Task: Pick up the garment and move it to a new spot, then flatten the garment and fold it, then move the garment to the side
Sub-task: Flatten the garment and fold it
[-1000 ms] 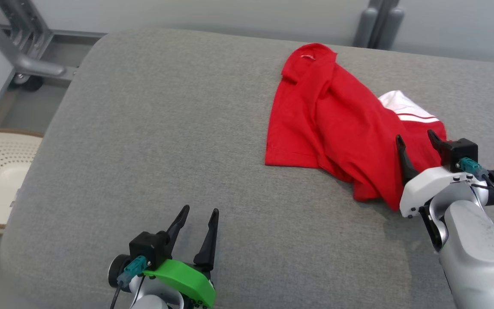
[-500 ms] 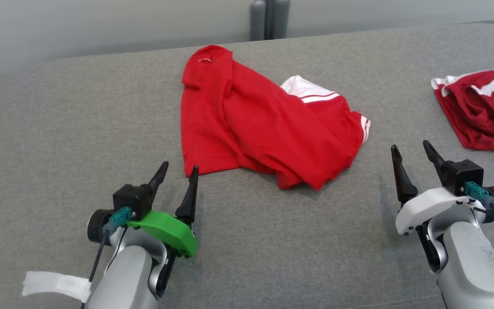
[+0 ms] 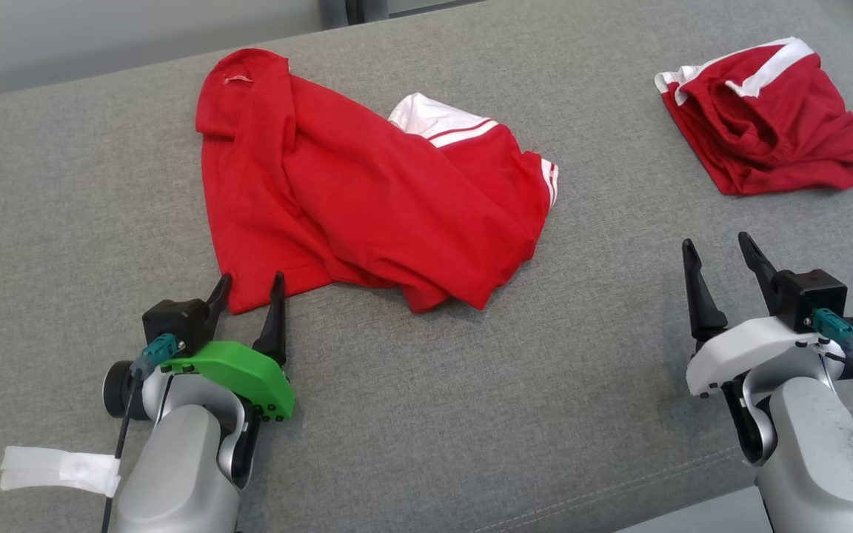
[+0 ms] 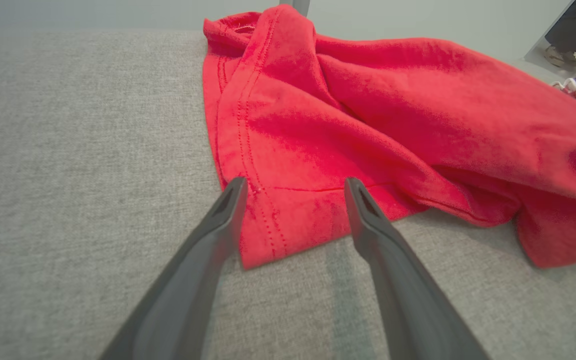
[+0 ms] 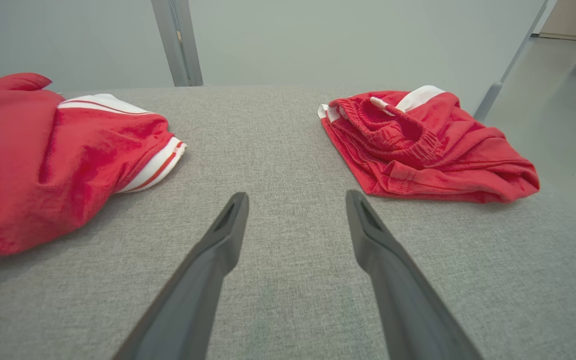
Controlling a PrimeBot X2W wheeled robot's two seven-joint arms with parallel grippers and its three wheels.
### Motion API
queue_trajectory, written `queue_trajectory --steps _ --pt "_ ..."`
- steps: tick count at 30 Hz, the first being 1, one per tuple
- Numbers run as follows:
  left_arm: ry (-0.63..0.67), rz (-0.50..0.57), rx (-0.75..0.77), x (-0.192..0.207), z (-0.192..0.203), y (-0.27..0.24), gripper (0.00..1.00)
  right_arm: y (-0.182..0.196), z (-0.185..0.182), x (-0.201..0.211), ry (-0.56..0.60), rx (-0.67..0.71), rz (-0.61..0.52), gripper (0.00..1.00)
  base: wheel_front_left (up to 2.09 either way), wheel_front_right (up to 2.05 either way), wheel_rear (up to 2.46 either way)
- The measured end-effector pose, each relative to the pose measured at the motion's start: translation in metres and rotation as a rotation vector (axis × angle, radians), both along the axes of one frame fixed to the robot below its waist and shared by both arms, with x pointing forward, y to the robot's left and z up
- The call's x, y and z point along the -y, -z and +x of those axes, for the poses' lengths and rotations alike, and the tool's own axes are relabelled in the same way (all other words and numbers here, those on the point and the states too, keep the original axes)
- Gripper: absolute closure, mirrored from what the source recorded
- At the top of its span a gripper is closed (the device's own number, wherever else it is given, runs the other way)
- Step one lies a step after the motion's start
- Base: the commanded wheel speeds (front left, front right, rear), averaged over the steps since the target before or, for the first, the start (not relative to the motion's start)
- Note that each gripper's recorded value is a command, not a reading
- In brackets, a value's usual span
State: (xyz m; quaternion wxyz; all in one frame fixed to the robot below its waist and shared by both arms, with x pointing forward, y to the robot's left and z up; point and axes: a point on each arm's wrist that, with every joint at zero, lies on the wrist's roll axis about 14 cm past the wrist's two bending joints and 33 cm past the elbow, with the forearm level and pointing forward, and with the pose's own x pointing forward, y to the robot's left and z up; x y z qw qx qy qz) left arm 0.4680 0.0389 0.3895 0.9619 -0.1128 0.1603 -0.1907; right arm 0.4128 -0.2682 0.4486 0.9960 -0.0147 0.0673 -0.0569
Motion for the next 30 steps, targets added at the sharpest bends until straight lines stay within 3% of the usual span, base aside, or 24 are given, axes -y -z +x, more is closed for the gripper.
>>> queue_trajectory --steps 27,29,30 --pt "-0.022 0.02 -0.023 -0.005 0.005 0.013 0.0 0.012 0.0 0.001 0.009 -0.035 0.013 0.0 0.0 0.0 0.0" --pt "-0.019 0.018 -0.028 -0.004 0.004 0.014 0.04 0.012 -0.001 0.001 0.011 -0.034 0.012 0.0 0.0 0.0 0.0" --pt "-0.019 0.018 -0.028 -0.004 0.004 0.014 0.14 0.012 -0.001 0.001 0.011 -0.034 0.012 0.0 0.0 0.0 0.0"
